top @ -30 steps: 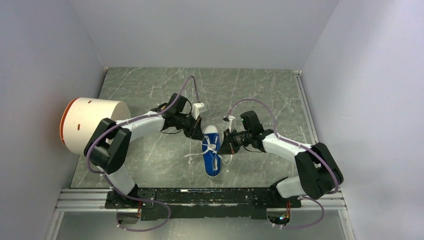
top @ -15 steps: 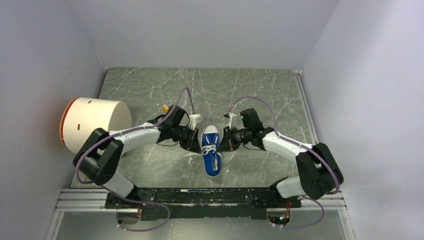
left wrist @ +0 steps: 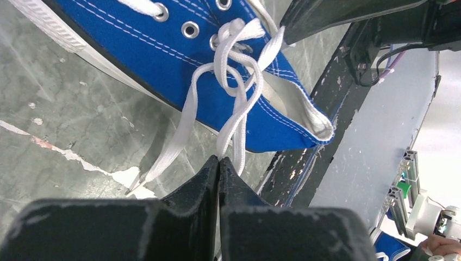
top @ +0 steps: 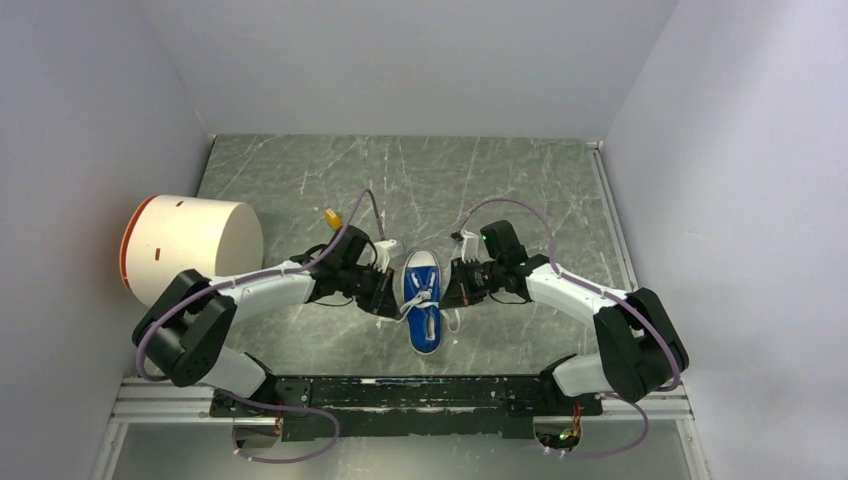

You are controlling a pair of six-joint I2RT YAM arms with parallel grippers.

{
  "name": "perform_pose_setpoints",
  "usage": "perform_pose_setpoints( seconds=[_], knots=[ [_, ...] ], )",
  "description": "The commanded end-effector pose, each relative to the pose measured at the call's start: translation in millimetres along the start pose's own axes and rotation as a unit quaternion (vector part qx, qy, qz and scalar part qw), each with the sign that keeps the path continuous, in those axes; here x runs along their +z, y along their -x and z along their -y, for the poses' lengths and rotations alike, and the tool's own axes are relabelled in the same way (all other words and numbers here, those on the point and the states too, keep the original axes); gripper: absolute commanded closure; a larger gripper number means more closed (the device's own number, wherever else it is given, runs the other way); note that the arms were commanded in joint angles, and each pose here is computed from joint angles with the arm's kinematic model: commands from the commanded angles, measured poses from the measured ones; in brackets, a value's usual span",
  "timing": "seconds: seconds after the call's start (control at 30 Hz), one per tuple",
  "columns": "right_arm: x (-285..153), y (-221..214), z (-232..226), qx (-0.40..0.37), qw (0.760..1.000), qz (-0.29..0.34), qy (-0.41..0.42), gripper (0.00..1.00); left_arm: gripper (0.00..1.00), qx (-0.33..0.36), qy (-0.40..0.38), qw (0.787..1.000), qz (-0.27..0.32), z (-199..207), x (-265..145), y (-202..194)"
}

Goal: Tie the shoes

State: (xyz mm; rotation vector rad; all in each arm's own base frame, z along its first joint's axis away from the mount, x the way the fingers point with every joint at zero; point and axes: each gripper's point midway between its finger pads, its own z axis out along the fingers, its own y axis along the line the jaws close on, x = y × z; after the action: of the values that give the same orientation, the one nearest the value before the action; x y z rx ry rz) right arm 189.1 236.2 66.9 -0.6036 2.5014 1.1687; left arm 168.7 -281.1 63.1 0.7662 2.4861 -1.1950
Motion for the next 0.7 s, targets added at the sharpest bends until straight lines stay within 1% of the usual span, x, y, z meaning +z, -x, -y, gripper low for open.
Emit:
perform_pose_setpoints(
  seconds=[0.0,0.1,0.13,0.23,0.33,0.4,0.47,0.5,0.57,0.6,0.67],
  knots=[
    [-3,12,-8,0.002,1.000,0.023,0.013,1.00,0.93,0.016,0.004,1.000,-0.015,-3,7,-2],
    [-1,11,-8,0.004,1.000,0.021,0.017,1.00,0.90,0.035,0.022,0.999,-0.019,-4,1,0],
    [0,10,-9,0.004,1.000,0.019,0.021,1.00,0.86,0.043,0.031,0.998,-0.014,-4,-3,3],
    [1,7,-10,0.004,0.999,0.013,0.030,1.00,0.71,0.060,0.058,0.996,-0.012,-4,-17,5],
    [0,6,-11,0.001,0.999,0.011,0.032,1.00,0.61,0.075,0.075,0.994,-0.014,-2,-31,11],
    [0,6,-11,-0.002,0.999,0.011,0.033,1.00,0.58,0.091,0.096,0.991,0.006,0,-42,28],
    [0,5,-11,-0.002,0.999,0.009,0.032,1.00,0.48,0.119,0.102,0.986,0.049,7,-50,53],
    [0,5,-11,-0.002,0.999,0.008,0.032,1.00,0.43,0.133,0.101,0.983,0.076,11,-51,67],
    [1,6,-10,-0.001,0.999,0.007,0.033,1.00,0.24,0.154,0.073,0.979,0.115,20,-47,91],
    [1,6,-10,-0.002,0.999,0.007,0.033,1.00,0.22,0.161,0.038,0.979,0.119,29,-43,99],
    [0,7,-10,-0.004,1.000,0.007,0.031,1.00,0.20,0.162,0.002,0.980,0.113,29,-33,114]
  ],
)
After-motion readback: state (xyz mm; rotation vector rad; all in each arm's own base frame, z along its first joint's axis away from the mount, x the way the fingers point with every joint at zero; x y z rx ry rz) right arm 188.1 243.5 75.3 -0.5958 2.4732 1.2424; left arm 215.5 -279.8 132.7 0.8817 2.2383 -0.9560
